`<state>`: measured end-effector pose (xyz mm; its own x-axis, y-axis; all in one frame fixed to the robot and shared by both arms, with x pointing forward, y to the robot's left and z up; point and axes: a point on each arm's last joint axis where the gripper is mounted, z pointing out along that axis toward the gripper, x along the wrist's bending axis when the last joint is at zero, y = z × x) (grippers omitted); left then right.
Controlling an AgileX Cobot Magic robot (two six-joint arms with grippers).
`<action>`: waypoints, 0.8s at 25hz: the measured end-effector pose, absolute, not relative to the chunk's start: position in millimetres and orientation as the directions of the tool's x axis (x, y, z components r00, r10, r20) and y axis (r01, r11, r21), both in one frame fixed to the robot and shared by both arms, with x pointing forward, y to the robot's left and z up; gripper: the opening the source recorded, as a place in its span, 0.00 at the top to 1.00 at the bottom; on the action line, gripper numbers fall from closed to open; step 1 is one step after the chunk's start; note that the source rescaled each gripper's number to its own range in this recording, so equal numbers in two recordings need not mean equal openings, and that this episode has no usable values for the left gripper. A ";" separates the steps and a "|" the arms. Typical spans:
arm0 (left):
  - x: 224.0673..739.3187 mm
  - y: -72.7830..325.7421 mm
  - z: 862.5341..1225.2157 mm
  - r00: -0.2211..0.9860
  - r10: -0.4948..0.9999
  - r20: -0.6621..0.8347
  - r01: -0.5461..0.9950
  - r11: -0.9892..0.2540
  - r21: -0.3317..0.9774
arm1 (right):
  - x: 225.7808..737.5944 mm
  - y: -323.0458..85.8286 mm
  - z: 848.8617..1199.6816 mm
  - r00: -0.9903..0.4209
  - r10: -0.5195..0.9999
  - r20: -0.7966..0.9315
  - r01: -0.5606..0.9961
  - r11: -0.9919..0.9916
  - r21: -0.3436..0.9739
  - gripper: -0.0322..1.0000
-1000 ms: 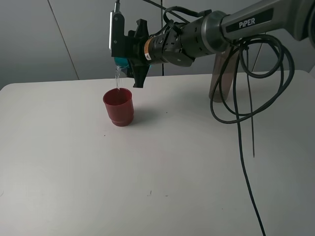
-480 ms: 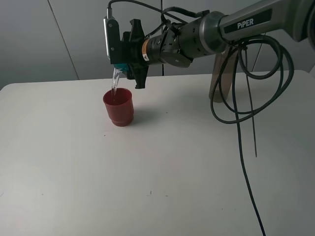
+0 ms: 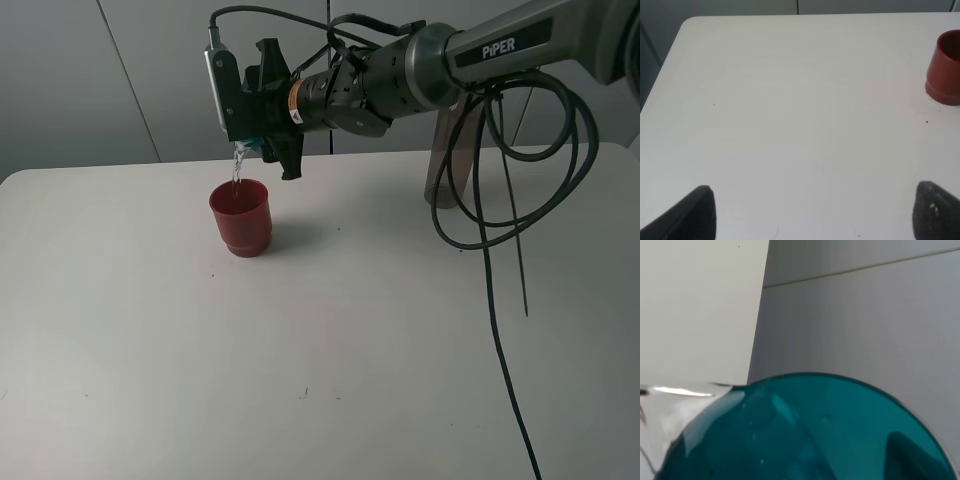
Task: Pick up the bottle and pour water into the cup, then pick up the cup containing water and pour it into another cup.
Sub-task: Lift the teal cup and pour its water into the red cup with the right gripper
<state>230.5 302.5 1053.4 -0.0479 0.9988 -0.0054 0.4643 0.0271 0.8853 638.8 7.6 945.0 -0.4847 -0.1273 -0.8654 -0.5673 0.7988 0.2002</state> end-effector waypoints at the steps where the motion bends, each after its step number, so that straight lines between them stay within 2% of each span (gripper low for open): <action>1: 230.5 302.5 1053.4 -0.048 0.999 -0.005 0.464 0.027 0.885 | 638.8 7.6 945.0 -0.477 -0.138 -0.868 -0.574 0.797 0.189 0.93; 20: 230.5 302.5 1053.4 -0.048 0.999 -0.005 0.464 0.027 0.885 | 638.6 8.3 945.6 -0.332 -0.308 -0.891 -0.670 0.742 -0.007 0.93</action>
<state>230.5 302.5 1053.4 -0.0479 0.9988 -0.0054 0.4643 0.0271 0.8853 638.6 8.3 945.6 -0.3320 -0.3084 -0.8914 -0.6700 0.7424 -0.0073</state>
